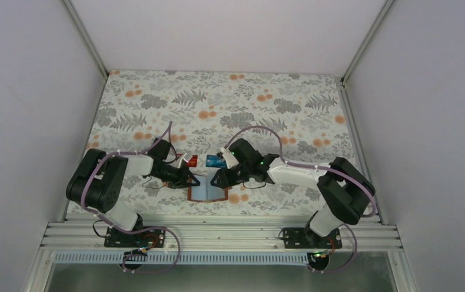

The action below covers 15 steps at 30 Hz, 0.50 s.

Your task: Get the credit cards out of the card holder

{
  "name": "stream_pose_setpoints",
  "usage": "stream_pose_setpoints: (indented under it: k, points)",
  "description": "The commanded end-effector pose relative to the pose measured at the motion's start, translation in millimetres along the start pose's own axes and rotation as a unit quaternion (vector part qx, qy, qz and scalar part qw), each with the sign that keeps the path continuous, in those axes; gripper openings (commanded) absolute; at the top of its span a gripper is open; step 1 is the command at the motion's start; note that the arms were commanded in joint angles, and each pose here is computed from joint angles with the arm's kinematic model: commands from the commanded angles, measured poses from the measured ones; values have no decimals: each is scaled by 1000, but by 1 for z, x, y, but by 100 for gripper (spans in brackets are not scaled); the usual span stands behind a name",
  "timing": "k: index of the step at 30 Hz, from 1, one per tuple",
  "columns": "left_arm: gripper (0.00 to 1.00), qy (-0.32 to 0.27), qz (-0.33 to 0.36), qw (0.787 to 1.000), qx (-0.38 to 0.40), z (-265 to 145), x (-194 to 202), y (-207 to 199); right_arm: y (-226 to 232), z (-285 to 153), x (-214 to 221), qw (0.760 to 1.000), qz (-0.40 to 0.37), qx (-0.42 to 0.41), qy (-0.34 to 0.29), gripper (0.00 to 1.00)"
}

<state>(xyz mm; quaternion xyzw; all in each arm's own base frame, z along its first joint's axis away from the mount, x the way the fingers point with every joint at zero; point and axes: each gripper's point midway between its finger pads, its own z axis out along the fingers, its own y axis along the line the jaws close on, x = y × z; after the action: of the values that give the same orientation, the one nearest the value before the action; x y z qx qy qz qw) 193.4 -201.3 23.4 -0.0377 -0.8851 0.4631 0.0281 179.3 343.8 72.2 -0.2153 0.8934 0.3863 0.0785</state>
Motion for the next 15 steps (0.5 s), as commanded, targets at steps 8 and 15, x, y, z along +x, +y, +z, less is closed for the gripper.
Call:
stream_pose_setpoints:
  k: [8, 15]
  points:
    - [2, -9, 23, 1000, 7, -3, -7, -9, -25, -30, -10, 995, 40, 88, -32, 39]
    - [2, -9, 22, 1000, 6, -2, -7, -8, -5, -15, -7, 997, 73, 5, -16, 43]
